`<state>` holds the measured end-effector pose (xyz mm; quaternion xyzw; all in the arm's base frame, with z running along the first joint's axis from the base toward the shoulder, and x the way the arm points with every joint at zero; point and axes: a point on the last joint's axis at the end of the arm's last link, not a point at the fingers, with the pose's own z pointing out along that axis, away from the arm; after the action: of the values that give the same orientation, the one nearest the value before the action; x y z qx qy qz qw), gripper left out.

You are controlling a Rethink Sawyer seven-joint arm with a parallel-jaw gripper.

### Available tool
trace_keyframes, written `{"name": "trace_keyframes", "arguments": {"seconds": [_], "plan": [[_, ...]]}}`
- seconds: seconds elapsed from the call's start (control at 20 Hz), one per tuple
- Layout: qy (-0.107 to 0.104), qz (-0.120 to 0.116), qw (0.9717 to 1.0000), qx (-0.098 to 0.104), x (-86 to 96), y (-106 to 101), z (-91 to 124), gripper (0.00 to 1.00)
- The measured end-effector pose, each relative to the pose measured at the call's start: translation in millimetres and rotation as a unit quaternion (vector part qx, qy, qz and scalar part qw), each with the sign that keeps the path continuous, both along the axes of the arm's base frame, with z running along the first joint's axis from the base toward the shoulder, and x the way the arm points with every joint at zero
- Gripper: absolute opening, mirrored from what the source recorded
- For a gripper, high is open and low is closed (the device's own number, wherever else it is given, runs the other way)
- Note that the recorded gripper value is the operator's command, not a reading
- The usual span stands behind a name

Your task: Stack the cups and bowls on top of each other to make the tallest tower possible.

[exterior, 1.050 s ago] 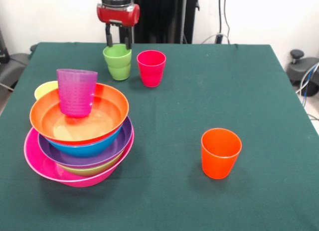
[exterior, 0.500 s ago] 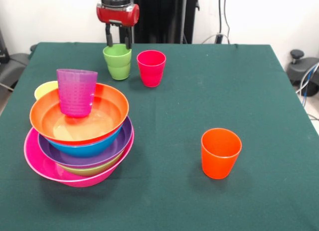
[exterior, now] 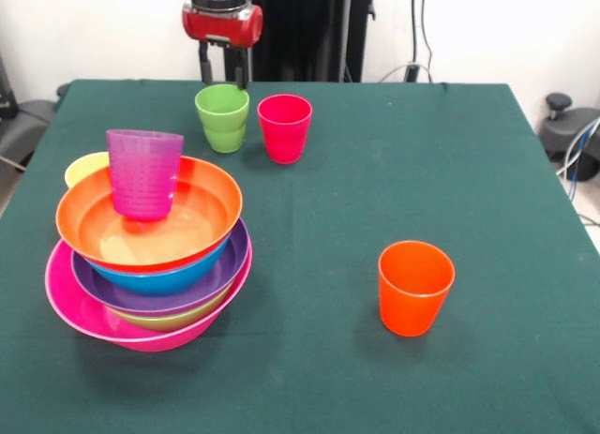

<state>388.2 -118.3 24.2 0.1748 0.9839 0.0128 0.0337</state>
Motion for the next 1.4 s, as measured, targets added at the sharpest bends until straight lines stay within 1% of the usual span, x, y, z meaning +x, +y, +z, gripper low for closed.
{"name": "trace_keyframes", "arguments": {"seconds": [0.1, 0.25, 0.4, 0.5, 0.6, 0.65, 0.9, 1.2, 1.4], "plan": [[0.004, 0.0, 1.0, -0.002, 2.3, -1.0, 4.0, 1.0], [0.013, -0.006, 0.9998, -0.01, 11.5, -5.3, 18.2, 1.0], [0.016, -0.013, 0.9997, -0.016, 20.8, -9.6, 31.6, 1.0], [0.014, -0.015, 0.9995, -0.022, 28.4, -12.5, 42.6, 1.0], [0.011, -0.014, 0.9996, -0.024, 31.8, -13.2, 46.5, 1.0], [0.005, -0.013, 0.9996, -0.026, 35.2, -13.7, 49.8, 1.0], [-0.002, -0.01, 0.9996, -0.027, 40.5, -14.1, 53.8, 1.0], [-0.001, -0.01, 0.9996, -0.025, 39.9, -12.8, 52.2, 1.0], [0.004, -0.009, 0.9998, -0.02, 37.6, -10.0, 47.6, 1.0]]}}
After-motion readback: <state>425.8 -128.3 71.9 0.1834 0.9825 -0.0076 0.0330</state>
